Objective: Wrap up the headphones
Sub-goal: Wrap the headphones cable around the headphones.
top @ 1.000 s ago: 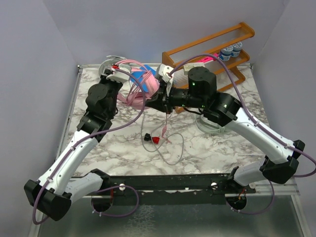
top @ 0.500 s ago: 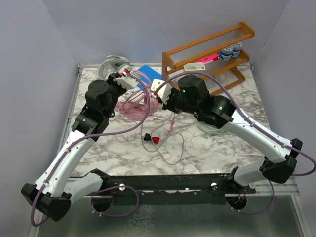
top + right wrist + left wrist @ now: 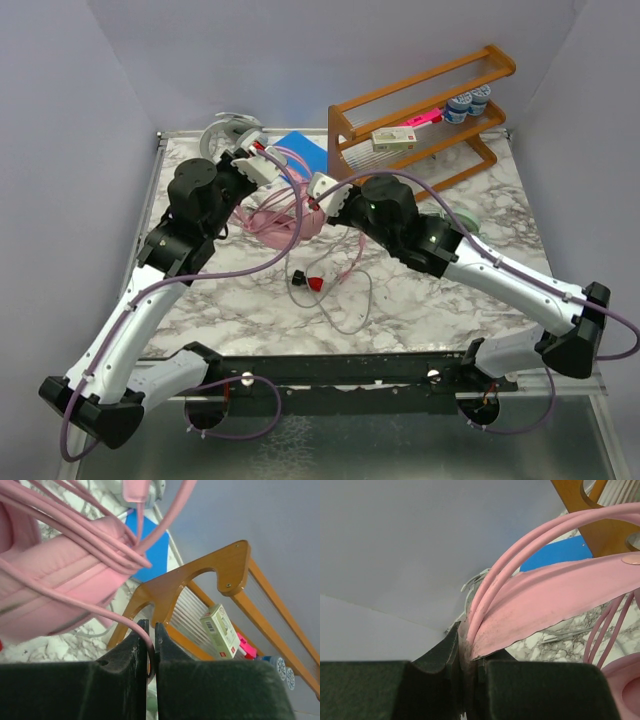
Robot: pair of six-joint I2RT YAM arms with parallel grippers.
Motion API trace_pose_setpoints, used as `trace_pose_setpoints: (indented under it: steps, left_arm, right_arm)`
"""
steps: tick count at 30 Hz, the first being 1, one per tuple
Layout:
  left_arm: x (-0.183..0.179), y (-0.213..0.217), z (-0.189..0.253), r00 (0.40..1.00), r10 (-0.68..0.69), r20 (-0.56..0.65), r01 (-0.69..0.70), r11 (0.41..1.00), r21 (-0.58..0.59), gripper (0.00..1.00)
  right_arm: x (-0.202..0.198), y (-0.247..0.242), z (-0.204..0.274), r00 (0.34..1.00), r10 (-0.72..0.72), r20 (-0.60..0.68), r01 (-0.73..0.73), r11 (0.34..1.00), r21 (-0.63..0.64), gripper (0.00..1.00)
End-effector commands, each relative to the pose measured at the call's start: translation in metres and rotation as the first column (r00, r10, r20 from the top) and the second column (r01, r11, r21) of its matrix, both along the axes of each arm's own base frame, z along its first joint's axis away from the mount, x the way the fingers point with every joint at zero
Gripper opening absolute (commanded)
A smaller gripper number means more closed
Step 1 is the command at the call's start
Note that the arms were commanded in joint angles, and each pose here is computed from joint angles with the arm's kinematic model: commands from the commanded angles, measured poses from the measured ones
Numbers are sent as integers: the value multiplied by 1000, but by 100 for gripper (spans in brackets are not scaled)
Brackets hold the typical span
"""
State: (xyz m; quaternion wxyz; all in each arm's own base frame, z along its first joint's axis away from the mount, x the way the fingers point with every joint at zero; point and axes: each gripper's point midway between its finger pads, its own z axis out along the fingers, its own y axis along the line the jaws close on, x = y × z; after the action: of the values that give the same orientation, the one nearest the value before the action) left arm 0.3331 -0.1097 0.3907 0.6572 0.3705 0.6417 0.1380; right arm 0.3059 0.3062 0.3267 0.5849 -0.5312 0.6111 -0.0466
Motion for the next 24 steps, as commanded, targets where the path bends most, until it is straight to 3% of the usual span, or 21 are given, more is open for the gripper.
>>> trace_pose_setpoints:
  steps: [1, 8, 14, 24]
  left_arm:
    - [-20, -4, 32, 996, -72, 52, 75, 996, -58, 0]
    - [-27, -13, 39, 992, -117, 45, 122, 984, -133, 0]
    - [-33, -18, 51, 989, -138, 49, 145, 967, -210, 0]
    - [-60, -38, 73, 957, -282, 63, 288, 910, -297, 0]
  right_arm:
    - [9, -27, 58, 967, -113, 228, 70, 980, 187, 11]
    - [3, -30, 74, 921, -112, 373, 5, 961, 276, 11]
    - [10, -26, 60, 925, -120, 361, 26, 967, 254, 11]
    - [24, -35, 48, 959, -76, 275, -31, 929, 368, 18]
